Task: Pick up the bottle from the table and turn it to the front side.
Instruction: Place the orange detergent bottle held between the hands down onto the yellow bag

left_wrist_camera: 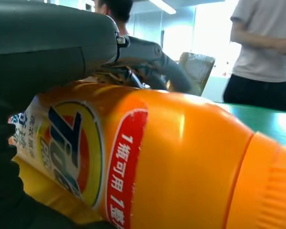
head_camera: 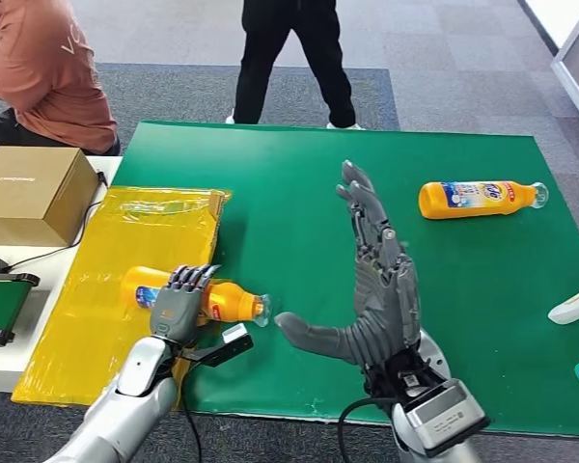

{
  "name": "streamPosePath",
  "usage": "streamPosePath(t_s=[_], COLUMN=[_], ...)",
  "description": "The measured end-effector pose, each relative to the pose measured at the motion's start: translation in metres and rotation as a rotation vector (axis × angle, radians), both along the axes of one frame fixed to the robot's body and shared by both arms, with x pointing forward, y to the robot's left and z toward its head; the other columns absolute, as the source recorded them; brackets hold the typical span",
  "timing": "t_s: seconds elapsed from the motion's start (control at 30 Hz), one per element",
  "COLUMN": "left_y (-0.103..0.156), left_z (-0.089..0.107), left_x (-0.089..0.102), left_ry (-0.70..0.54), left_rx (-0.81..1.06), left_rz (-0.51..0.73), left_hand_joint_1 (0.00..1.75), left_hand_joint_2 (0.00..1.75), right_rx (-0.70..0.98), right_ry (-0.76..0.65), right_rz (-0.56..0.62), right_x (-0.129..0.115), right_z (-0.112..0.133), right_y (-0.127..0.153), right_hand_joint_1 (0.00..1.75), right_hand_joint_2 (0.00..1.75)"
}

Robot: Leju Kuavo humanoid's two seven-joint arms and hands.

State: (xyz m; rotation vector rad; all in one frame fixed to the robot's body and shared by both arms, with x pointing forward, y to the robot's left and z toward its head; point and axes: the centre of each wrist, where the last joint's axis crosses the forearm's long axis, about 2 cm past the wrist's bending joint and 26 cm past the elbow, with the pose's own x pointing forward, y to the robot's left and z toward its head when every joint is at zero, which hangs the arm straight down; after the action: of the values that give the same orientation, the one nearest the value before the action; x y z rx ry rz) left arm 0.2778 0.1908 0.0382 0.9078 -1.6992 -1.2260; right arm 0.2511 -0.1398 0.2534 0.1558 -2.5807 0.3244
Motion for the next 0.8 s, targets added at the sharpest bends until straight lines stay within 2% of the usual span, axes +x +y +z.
streamPosePath(t_s=[0.43,0.8], left_y=[-0.005,0.007], left_z=[0.003,0.011], left_x=[-0.020,-0.031], left_ry=[0.058,-0.074], left_rx=[-0.187,-0.397], left_rz=[0.043,0.197], left_hand_joint_1=[0.00,0.00], left_hand_joint_2=[0.00,0.00], right_rx=[-0.109,-0.170], right_ry=[0.030,0.081], right_rz=[0.013,-0.002], right_x=[-0.002,-0.003], right_z=[-0.009,-0.024], right_y=[-0.002,-0.003], right_hand_joint_1=[0.00,0.00], right_hand_joint_2=[1.75,1.75])
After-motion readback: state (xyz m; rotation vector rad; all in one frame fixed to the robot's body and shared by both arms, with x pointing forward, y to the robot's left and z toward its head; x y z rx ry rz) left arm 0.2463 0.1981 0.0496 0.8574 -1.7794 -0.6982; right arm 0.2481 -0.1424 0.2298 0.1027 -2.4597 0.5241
